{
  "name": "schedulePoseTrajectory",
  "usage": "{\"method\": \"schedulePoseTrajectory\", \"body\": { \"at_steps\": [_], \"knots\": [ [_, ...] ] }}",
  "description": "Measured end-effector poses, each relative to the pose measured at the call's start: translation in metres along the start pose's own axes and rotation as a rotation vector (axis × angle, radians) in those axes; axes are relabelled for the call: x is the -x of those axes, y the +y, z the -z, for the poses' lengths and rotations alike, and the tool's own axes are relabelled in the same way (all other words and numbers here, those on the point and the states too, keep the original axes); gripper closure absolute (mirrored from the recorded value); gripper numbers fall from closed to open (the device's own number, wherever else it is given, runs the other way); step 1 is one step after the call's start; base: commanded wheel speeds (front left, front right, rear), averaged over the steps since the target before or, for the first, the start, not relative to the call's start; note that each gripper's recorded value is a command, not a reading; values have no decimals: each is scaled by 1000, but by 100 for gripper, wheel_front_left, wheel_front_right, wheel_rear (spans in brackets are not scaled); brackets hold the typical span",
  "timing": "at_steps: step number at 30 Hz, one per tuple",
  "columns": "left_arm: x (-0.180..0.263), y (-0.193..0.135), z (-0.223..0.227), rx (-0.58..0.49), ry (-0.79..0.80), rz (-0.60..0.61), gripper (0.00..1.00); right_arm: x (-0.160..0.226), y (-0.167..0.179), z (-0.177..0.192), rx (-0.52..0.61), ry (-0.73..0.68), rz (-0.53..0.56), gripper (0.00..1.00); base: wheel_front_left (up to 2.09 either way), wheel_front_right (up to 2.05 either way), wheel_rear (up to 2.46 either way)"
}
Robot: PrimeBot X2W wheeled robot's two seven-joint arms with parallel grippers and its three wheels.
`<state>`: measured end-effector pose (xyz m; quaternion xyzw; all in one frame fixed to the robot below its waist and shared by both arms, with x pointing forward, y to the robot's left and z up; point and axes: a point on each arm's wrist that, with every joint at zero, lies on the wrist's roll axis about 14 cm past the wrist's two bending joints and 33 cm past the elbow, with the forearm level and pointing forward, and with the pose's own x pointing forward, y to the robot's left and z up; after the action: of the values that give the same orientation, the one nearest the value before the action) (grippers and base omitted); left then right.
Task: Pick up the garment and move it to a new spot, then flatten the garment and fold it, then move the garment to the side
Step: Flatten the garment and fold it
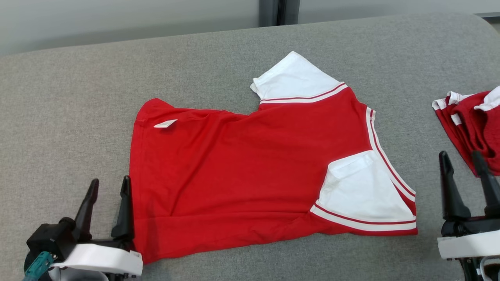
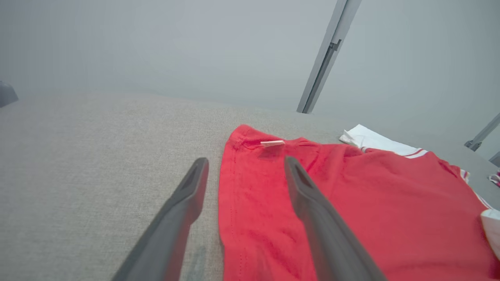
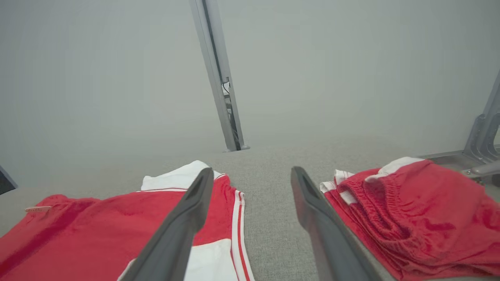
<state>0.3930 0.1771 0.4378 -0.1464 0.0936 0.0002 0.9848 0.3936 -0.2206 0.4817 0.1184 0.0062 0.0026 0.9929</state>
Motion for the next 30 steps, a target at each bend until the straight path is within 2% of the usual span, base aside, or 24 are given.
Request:
{"method": "schedulePoseTrajectory", "body": {
  "at_steps": [3, 6, 12, 18, 21, 25, 30],
  "knots": [
    [-2, -7, -20, -50, -67, 15, 0, -3, 7, -26, 50, -80, -24, 0, 0, 0, 0],
    [-3, -10, -30, -86, -95, 21, 0, -3, 14, -36, 64, -104, -37, 0, 0, 0, 0],
    [-8, -16, -35, -126, -101, 42, 0, -3, 20, -36, 52, -97, -39, 0, 0, 0, 0],
    [-53, -35, -58, -173, -138, 130, 0, -12, 23, -26, 34, -72, -43, 0, 0, 0, 0],
    [-82, -37, -50, -178, -68, 160, 0, -19, 25, -21, 28, -64, -48, 0, 0, 0, 0],
    [-112, -28, -11, -172, 121, 166, 0, -23, 22, -11, 11, -45, -41, 0, 0, 0, 0],
    [-131, -12, 27, -146, 282, 147, 0, -20, 10, 6, 3, -3, 1, 0, 0, 0, 0]
  ]
}}
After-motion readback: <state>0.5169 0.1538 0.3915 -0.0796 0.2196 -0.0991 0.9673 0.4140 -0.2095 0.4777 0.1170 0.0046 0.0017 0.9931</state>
